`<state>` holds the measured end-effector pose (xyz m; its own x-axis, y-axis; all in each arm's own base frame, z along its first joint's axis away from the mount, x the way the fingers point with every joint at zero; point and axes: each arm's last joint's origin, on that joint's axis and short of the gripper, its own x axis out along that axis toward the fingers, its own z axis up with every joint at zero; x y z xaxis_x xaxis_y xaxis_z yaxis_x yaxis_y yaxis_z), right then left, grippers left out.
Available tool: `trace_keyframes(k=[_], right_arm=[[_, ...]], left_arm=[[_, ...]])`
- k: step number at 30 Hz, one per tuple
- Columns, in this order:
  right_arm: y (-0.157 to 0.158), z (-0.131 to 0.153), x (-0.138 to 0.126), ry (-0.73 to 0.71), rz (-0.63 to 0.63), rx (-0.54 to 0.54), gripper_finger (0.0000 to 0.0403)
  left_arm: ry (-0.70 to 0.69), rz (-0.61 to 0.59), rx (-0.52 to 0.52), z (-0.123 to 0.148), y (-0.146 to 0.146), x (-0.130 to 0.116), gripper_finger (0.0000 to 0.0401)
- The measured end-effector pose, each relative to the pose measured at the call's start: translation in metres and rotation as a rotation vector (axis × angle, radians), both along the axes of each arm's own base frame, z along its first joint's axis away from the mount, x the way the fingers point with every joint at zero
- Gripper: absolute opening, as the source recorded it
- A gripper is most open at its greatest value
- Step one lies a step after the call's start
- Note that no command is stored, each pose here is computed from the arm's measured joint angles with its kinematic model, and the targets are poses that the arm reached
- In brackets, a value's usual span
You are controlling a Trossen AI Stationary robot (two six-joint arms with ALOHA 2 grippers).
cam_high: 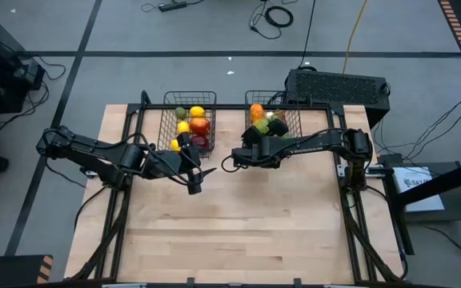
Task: Sort produce into baskets
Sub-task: Put the green chayote into the right mesh basket, then return to Home Position
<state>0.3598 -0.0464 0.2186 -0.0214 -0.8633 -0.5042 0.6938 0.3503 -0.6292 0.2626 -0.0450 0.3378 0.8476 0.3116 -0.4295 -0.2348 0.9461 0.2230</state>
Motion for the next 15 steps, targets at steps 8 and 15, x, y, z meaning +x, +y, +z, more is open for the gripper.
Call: trace_keyframes(k=[8, 15], right_arm=[[0.012, 0.000, 0.001, 0.039, 0.057, 0.003, 0.0364], [0.052, 0.044, -0.035, -0.012, 0.082, -0.063, 0.0334]], left_arm=[[0.003, -0.001, 0.003, 0.000, 0.000, 0.000, 0.0290], [0.006, 0.023, -0.003, -0.001, 0.000, -0.001, 0.0290]])
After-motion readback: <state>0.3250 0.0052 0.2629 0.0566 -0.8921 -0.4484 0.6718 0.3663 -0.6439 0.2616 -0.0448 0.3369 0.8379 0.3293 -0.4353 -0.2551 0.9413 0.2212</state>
